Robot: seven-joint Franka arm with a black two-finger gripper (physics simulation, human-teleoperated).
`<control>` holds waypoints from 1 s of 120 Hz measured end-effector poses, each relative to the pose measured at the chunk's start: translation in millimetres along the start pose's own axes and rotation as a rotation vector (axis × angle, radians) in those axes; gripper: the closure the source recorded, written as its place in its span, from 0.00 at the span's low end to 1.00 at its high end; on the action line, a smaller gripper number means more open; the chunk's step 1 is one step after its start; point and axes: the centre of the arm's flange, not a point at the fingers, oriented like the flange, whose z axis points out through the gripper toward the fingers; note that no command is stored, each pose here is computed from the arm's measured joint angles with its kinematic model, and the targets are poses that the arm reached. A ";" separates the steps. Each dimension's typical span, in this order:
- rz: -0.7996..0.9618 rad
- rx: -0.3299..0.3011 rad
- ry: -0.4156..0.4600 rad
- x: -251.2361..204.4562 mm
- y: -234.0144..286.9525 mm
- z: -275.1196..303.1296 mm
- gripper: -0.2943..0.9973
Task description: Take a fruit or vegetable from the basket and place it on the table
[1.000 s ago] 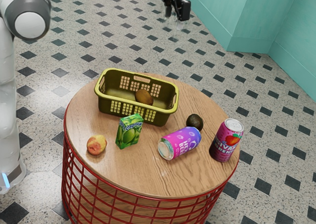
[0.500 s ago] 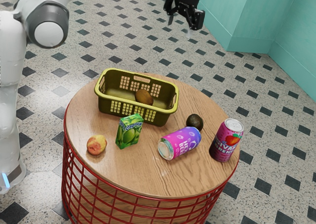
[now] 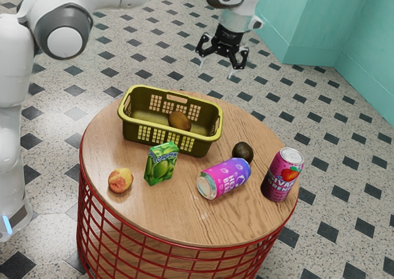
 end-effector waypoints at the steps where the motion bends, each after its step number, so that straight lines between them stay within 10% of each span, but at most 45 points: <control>1: -0.009 0.003 -0.002 0.5 -1.5 2.5 0.23; 120: -0.318 -0.092 0.031 -53.2 -67.8 120.0 0.23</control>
